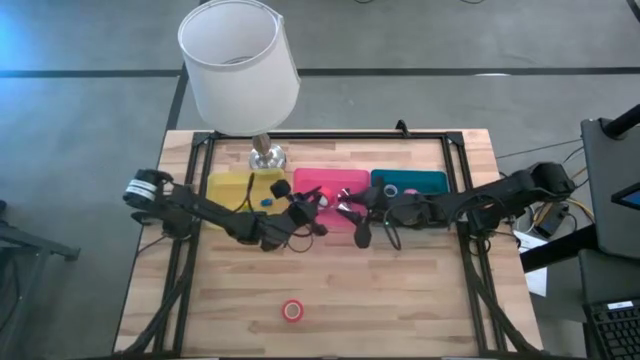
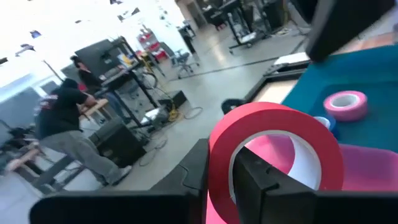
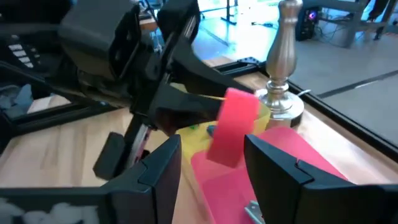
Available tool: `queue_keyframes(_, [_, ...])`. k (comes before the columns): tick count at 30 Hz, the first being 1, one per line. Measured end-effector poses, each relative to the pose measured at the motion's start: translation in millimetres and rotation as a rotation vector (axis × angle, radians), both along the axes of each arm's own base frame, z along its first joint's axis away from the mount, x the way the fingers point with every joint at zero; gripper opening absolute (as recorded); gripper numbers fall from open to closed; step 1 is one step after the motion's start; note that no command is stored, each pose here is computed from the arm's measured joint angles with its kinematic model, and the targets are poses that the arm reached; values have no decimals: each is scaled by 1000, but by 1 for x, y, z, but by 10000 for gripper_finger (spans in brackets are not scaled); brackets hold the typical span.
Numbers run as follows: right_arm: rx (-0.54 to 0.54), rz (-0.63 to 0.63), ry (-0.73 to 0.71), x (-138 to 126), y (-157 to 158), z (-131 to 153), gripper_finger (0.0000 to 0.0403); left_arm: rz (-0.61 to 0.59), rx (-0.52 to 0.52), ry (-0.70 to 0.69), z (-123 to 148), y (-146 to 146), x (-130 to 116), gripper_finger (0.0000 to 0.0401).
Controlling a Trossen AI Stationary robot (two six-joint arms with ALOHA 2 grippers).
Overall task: Pick and place Stapler, Stapler remover, tape
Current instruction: Put the left orange tape into the blue bin
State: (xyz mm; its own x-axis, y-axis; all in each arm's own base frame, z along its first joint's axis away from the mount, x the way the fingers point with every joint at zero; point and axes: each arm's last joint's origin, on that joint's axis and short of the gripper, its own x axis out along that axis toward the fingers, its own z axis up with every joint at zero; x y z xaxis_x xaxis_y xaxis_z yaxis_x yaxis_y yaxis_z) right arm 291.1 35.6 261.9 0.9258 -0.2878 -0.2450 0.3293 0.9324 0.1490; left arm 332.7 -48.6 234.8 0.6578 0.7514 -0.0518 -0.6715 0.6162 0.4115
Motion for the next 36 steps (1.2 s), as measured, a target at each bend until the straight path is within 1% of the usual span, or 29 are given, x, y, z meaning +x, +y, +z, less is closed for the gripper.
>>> queue_keyframes(3, [-19,-6,-2,9,0,0,169,18,31,22,2,-1,13,48])
queue_keyframes(7, [-41,-74,0,16,-1,1,169,69,75,66,3,-5,30,48])
queue_keyframes(12, [-77,-92,18,16,-2,2,169,105,106,95,4,-7,44,48])
queue_keyframes(18, [-85,-91,44,13,-2,1,169,139,109,100,4,-8,44,48])
queue_keyframes(20, [-103,-89,59,12,-2,1,169,152,109,98,6,-9,43,48])
queue_keyframes(24, [-119,-130,66,10,-4,1,169,144,112,96,8,-13,41,48])
queue_keyframes(31, [-131,-130,133,9,-5,-5,169,133,122,109,8,-16,41,48])
queue_keyframes(36, [-130,-129,136,9,-5,-6,169,122,119,103,9,-17,41,48])
